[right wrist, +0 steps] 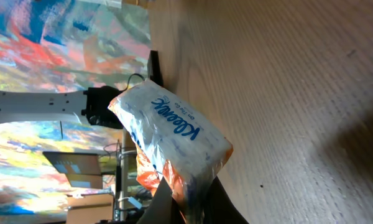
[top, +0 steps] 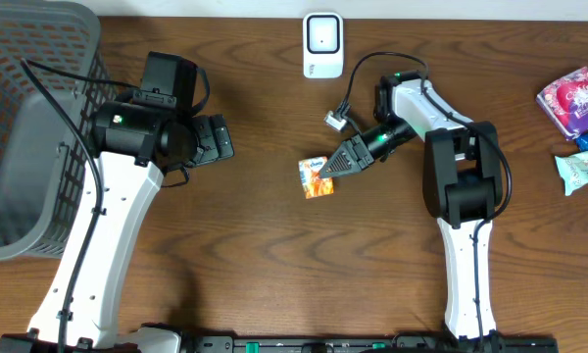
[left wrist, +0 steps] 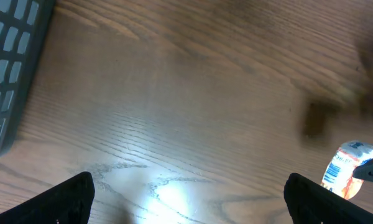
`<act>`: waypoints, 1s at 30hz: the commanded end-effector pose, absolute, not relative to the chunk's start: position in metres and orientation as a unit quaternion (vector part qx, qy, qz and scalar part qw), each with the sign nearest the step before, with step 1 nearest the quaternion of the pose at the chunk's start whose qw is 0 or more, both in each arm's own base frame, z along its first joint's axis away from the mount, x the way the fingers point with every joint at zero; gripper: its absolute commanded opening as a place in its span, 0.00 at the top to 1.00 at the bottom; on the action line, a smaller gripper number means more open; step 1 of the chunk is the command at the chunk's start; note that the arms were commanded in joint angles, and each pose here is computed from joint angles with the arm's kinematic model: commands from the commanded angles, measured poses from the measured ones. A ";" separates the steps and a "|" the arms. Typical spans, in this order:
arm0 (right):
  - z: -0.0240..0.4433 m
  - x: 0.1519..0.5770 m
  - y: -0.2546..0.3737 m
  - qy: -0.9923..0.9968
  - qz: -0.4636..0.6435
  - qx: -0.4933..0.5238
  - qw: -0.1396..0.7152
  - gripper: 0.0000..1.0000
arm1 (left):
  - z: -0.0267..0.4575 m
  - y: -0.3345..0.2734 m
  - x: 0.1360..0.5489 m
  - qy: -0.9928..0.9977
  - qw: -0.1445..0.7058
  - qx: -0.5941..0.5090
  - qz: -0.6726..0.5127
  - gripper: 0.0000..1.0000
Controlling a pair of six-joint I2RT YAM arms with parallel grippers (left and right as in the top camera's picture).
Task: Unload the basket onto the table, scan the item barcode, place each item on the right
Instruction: 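Lift the Kleenex pack and move it toward the scanner, then hold the Kleenex pack up against the scanner face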
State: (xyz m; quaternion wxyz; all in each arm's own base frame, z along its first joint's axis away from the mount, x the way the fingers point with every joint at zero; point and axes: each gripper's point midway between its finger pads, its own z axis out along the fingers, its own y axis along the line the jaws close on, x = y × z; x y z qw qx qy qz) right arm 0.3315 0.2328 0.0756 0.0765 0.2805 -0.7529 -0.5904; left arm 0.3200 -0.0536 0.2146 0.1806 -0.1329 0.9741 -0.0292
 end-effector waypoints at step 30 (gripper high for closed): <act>0.193 0.462 0.194 -0.689 -0.631 0.284 -0.214 0.99 | 0.218 -0.049 0.321 0.973 0.187 -0.134 -0.020 0.02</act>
